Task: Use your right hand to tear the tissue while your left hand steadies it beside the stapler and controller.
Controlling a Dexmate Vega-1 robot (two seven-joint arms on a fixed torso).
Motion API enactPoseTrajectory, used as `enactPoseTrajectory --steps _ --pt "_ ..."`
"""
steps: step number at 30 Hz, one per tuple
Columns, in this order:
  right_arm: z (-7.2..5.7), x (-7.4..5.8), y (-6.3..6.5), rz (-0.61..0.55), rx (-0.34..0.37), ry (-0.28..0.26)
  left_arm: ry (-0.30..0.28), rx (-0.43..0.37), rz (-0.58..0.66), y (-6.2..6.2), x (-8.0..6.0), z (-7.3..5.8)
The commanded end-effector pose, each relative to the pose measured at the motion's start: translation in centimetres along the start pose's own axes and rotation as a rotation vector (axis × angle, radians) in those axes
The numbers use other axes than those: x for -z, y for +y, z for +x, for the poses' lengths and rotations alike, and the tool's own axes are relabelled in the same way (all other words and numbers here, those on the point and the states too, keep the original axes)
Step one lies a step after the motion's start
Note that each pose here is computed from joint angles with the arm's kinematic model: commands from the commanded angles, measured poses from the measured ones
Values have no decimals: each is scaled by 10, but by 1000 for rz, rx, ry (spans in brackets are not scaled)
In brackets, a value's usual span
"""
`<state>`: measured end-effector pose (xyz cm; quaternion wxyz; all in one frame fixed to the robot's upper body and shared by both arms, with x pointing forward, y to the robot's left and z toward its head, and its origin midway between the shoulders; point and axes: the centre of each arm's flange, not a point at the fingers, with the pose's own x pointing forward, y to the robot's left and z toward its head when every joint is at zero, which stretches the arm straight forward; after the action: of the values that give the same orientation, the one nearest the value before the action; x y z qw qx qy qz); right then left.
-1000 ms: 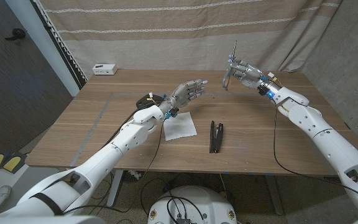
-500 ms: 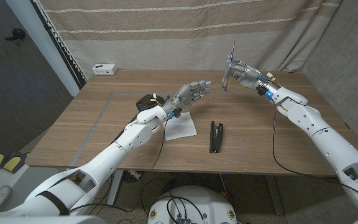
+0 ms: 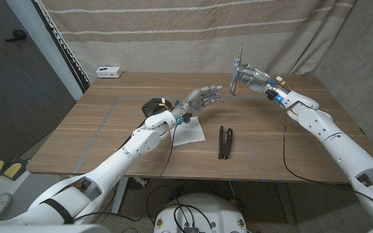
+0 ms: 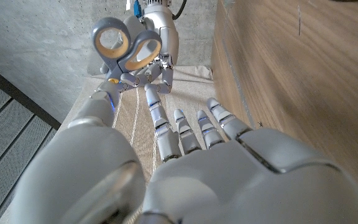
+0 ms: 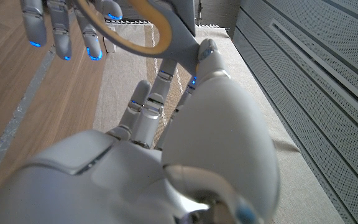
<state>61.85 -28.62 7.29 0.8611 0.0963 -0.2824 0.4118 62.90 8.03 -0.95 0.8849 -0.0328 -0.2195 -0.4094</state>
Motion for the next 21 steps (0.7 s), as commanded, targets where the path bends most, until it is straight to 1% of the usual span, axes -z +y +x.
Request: enactPoseTrajectory --steps 1,17,21 --pt "2 3 4 -10 -12 6 8 19 4 -2 1 6" --pt "6 8 3 7 -25 5 10 37 3 -6 1 11" --pt "7 10 2 10 -21 9 21 41 -3 -6 4 13"
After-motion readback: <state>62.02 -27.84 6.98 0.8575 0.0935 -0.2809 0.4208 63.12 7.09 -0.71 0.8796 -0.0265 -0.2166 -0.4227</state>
